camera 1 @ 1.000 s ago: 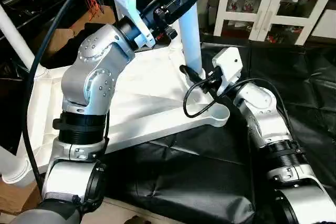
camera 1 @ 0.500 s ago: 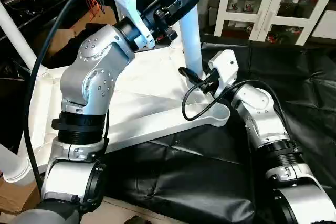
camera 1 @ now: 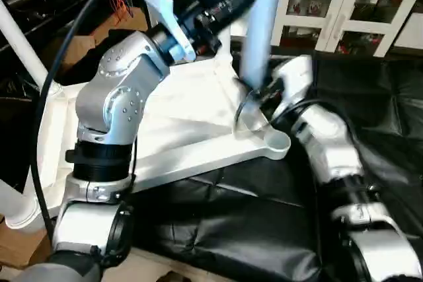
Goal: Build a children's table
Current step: Insert table leg to table base
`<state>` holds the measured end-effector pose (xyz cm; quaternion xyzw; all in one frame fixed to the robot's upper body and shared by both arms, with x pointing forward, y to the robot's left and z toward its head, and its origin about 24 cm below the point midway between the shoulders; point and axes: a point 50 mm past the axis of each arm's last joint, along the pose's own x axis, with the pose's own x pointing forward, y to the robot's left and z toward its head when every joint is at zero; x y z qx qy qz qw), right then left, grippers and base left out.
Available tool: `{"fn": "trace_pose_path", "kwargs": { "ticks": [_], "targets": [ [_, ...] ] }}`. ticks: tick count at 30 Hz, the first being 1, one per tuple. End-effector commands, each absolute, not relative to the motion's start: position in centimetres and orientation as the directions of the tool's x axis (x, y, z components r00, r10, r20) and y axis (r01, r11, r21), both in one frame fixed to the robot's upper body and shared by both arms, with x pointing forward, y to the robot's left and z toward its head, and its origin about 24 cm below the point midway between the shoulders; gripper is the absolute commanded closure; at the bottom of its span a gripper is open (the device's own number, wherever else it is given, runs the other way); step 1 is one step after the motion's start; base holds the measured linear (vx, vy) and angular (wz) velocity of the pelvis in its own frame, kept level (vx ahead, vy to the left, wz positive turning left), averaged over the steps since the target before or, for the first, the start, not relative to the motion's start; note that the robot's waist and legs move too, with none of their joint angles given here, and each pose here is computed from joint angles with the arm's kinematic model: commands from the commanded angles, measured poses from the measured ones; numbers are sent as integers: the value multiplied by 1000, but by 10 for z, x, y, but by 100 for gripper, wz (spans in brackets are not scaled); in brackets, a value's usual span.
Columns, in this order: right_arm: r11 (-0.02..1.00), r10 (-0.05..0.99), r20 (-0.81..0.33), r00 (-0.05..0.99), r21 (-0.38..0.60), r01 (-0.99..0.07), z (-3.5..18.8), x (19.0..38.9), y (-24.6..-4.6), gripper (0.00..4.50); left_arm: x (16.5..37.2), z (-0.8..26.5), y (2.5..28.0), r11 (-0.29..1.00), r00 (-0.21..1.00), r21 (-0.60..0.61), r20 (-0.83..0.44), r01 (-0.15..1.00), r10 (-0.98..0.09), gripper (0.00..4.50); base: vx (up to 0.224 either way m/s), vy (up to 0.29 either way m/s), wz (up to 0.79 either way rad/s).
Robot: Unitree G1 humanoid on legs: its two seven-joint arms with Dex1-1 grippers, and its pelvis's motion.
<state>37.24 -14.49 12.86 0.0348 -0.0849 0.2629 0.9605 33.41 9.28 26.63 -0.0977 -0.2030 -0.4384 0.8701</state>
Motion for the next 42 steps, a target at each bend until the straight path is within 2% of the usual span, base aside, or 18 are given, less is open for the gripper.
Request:
{"fn": "trace_pose_path", "kwargs": {
  "ticks": [1, 2, 5, 7, 9, 11, 12, 15, 18, 19, 20, 21, 23, 24, 27, 35, 39, 42],
  "targets": [
    [913, 338, 205, 918, 164, -373, 132, 379, -174, 262, 336, 266, 100, 622, 565, -21, 443, 783, -696, 169, 0, 0, 0],
    [916, 281, 211, 936, 232, -327, 132, 380, -187, 262, 335, 265, 102, 626, 570, -25, 444, 779, -692, 144, 0, 0, 0],
    [890, 211, 223, 952, 360, -281, 131, 377, -211, 262, 335, 257, 107, 649, 595, -14, 416, 761, -688, 124, 0, 0, 0],
    [876, 210, 231, 950, 387, -287, 131, 374, -218, 262, 337, 251, 109, 679, 625, 3, 387, 734, -678, 100, 0, 0, 0],
    [858, 241, 214, 947, 410, -311, 129, 368, -231, 262, 344, 213, 113, 726, 713, 67, 147, 684, -685, 92, 0, 0, 0],
    [852, 265, 190, 945, 414, -322, 126, 362, -242, 263, 335, 168, 111, 644, 665, 184, -86, 742, -742, 88, 0, 0, 0],
    [852, 265, 190, 945, 414, -322, 126, 362, -242, 263, 335, 168, 111, 644, 665, 184, -86, 742, -742, 88, 0, 0, 0],
    [911, 193, 55, 980, 361, -200, 117, 358, -260, 263, 307, 124, 91, 454, 486, 188, -190, 871, -853, 88, 0, 0, 0],
    [924, 189, 24, 982, 334, -186, 115, 357, -259, 263, 305, 106, 82, 451, 478, 163, -222, 878, -850, 70, 0, 0, 0],
    [919, 214, 37, 976, 330, -214, 116, 356, -257, 263, 305, 103, 81, 447, 475, 164, -234, 879, -849, 60, 0, 0, 0],
    [891, 317, 110, 942, 306, -336, 122, 352, -249, 263, 304, 92, 78, 446, 475, 163, -264, 880, -840, 52, 0, 0, 0],
    [872, 364, 149, 919, 291, -393, 124, 350, -245, 263, 304, 89, 78, 450, 479, 163, -270, 878, -836, 52, 0, 0, 0],
    [858, 374, 169, 912, 308, -410, 126, 346, -242, 263, 306, 87, 77, 487, 512, 160, -249, 859, -822, 42, 0, 0, 0],
    [849, 389, 177, 904, 313, -426, 127, 344, -240, 263, 306, 85, 77, 488, 510, 150, -255, 860, -821, 15, 0, 0, 0],
    [836, 411, 192, 891, 312, -452, 129, 341, -236, 263, 306, 81, 82, 495, 521, 162, -280, 853, -806, 4, 0, 0, 0],
    [832, 459, 168, 872, 262, -488, 123, 334, -224, 263, 300, 64, 91, 484, 484, 104, -376, 869, -790, 4, 0, 0, 0],
    [831, 481, 148, 864, 237, -503, 121, 332, -219, 263, 296, 63, 85, 446, 434, 47, -342, 894, -833, 4, 0, 0, 0],
    [836, 486, 140, 863, 216, -505, 121, 332, -217, 263, 295, 66, 80, 423, 410, 34, -322, 906, -853, 32, 0, 0, 0]
  ]
}}
